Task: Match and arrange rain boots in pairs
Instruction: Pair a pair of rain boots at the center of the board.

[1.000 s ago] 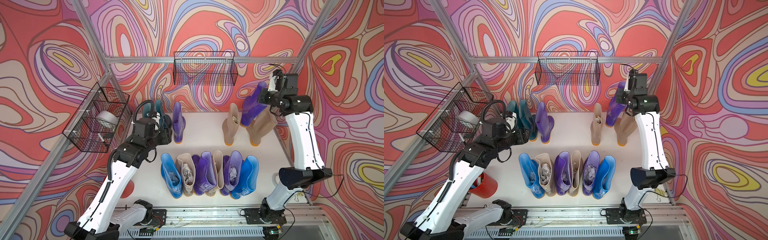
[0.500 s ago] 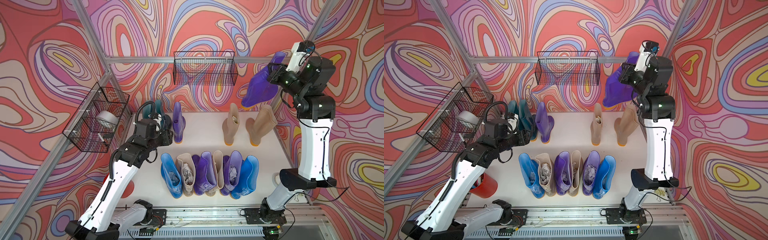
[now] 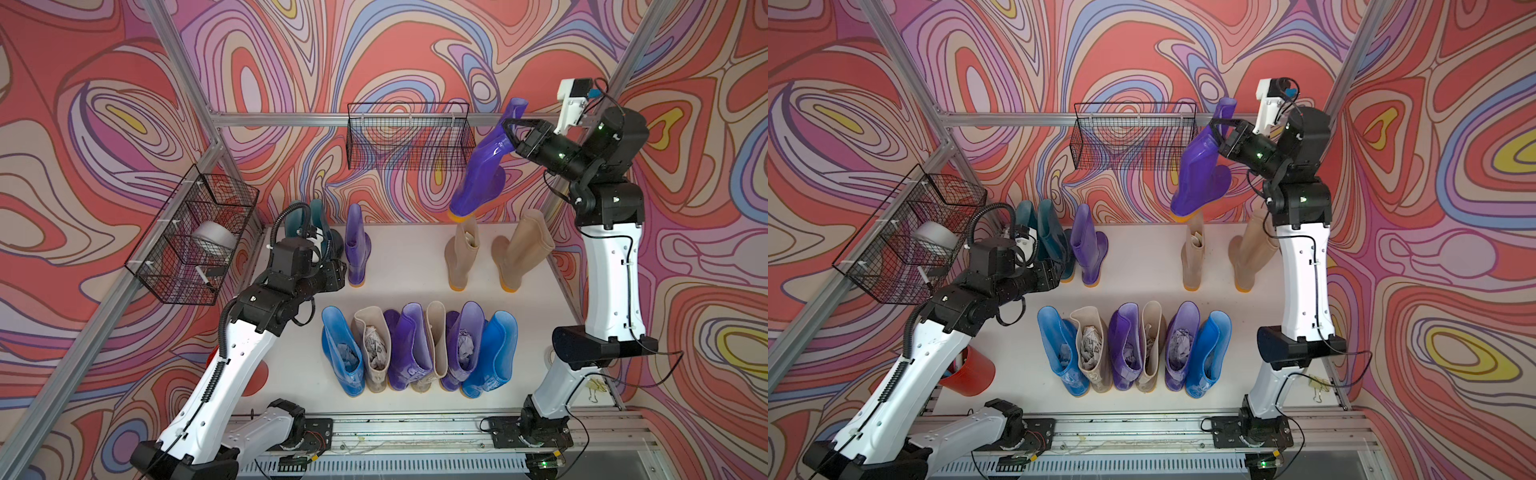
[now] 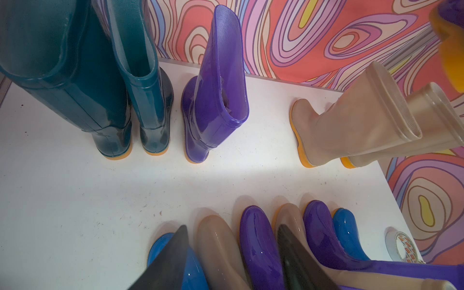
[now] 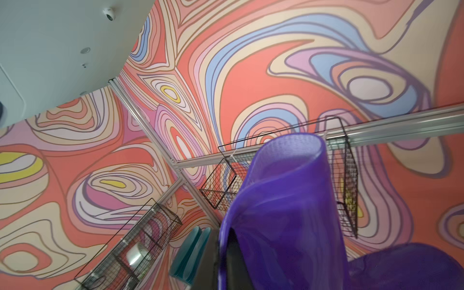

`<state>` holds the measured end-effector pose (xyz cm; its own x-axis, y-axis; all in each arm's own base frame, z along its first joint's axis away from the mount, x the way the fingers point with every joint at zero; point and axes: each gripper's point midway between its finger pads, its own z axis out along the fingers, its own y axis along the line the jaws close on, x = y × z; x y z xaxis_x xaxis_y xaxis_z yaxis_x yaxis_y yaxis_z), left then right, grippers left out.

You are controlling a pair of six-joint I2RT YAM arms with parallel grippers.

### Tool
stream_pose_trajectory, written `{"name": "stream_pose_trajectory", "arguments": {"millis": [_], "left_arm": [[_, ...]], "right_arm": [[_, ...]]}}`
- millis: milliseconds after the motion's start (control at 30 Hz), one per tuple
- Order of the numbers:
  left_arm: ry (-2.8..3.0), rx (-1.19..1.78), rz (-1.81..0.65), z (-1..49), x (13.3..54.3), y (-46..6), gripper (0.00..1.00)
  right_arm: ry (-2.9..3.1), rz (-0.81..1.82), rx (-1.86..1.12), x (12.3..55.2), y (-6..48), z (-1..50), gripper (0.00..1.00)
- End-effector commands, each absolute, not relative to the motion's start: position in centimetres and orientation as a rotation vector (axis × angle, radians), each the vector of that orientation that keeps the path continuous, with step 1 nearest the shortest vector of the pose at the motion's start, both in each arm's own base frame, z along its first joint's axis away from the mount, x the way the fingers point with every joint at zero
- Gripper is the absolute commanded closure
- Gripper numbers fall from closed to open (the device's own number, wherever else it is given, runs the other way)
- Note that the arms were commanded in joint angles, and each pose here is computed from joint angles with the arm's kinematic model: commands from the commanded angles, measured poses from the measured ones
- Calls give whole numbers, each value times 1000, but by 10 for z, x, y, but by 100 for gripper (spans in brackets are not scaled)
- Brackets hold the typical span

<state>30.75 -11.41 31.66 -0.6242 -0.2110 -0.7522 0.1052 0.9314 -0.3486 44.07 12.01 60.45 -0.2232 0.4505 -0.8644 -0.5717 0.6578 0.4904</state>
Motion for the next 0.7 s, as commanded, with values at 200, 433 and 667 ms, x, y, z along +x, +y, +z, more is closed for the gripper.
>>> {"name": "stream_pose_trajectory", "arguments": {"millis": [200,433,667], "left_arm": [[2188,-81,-470,319,307,-115,41],[2188,-84,-463,319,306,-114,41],[2193,-80,-459,318,306,-114,41]], "right_arm": [[1410,1077,-288,425,154,630,99],[1450,1107,-324,432,177,612,99],[1492,1150,-359,436,206,595,99]]}}
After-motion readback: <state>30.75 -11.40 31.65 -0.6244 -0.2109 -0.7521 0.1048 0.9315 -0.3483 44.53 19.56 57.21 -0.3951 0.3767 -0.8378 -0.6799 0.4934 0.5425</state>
